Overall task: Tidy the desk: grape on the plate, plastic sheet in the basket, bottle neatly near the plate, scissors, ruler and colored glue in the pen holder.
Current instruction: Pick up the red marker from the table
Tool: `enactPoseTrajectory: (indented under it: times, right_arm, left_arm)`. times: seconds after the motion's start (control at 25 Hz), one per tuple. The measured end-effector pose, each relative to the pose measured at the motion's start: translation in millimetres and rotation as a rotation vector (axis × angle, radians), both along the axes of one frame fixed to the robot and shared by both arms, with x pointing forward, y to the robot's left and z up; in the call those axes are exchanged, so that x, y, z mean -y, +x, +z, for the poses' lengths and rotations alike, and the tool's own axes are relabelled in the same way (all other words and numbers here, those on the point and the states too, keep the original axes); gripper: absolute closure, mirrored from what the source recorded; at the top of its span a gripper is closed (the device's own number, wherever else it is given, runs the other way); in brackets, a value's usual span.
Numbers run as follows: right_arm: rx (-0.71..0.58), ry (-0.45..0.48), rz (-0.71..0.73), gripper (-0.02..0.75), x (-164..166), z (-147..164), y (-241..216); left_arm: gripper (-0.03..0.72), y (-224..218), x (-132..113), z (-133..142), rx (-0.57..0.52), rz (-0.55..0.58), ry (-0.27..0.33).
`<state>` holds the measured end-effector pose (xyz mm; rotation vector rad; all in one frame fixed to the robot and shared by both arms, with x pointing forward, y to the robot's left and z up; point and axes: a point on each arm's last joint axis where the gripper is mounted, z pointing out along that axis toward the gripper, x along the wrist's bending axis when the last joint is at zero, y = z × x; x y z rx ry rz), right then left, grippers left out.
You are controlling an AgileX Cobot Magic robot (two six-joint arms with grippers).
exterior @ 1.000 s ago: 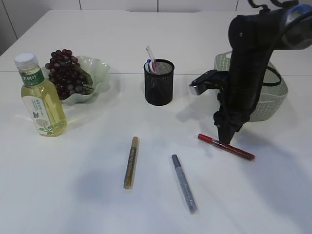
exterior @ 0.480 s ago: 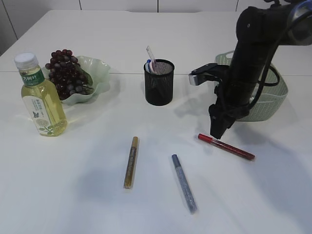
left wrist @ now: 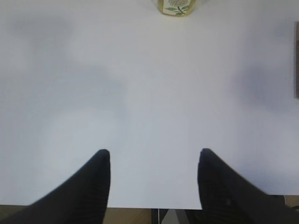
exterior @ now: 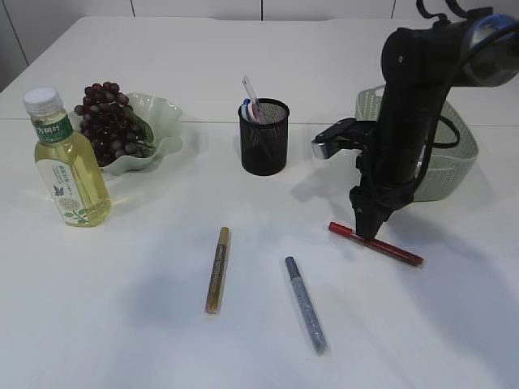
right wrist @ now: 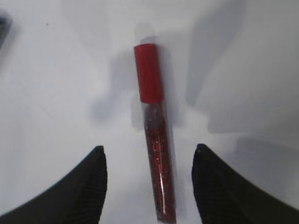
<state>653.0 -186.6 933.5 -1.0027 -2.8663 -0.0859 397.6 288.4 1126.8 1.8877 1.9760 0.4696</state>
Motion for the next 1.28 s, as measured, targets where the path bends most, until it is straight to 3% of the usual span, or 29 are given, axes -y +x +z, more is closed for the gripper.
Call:
enactPoseTrajectory:
  times: [1.28]
  right_arm:
    - [-0.058,-0.066,0.018,0.280,-7,-33,0]
  left_arm:
    - [0.253,2,0,0,0.006,0.000,0.005]
